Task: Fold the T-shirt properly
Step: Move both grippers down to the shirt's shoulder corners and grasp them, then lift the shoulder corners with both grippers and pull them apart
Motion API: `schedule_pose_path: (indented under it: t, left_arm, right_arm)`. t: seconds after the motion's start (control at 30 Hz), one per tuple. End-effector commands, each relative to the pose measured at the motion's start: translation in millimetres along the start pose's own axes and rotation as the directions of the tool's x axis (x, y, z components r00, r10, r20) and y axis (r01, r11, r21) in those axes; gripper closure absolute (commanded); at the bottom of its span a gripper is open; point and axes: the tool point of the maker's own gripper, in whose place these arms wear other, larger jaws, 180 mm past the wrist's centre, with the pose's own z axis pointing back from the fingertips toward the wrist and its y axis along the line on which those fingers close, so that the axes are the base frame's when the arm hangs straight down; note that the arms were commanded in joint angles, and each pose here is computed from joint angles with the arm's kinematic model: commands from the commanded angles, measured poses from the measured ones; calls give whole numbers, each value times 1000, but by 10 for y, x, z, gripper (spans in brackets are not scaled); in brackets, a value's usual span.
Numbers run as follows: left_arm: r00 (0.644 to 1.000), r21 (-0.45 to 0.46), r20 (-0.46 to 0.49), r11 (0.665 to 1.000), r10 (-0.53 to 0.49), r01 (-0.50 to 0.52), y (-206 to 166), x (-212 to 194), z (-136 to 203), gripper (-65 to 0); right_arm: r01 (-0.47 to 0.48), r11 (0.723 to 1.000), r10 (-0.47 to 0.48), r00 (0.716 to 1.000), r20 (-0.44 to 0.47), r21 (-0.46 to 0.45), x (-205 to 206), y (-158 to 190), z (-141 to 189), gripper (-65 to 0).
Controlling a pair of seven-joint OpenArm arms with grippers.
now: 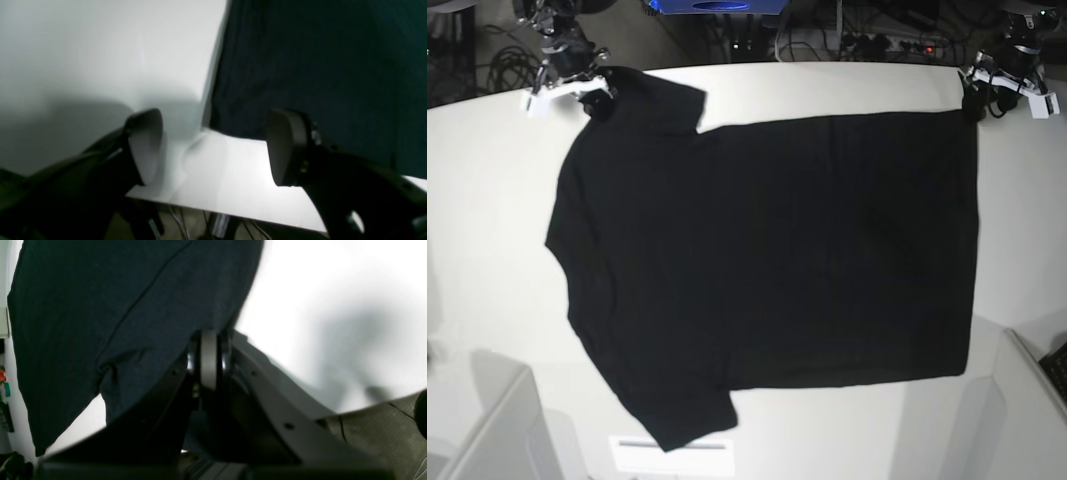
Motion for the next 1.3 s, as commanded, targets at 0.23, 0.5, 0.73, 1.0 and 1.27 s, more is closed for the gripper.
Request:
schedule_pose_path:
  t: [0.23, 0.5, 0.73, 1.0, 1.27]
  left_arm:
    - [998, -13, 39, 999, 46, -45, 43, 83, -126, -456]
    - [998, -38, 13, 997, 64, -64, -54, 118, -266, -456]
    - [988, -13, -44, 988, 150, -151, 0, -72, -401, -456]
    - [986, -59, -108, 989, 130, -137, -191, -240, -494, -454]
    - [985, -62, -114, 989, 129, -137, -204, -259, -499, -324]
  right_arm:
    - [-8, 999, 5, 996, -85, -31, -141, -76, 24, 0]
    - [-8, 1000, 5, 996, -85, -24, -142, -48, 7, 0]
    - [-6, 1000, 4, 997, -83, -25, -135, -53, 8, 0]
    - [-7, 1000, 5, 997, -83, -28, -132, -63, 13, 0]
    - [-9, 1000, 6, 997, -83, -28, -132, -64, 13, 0]
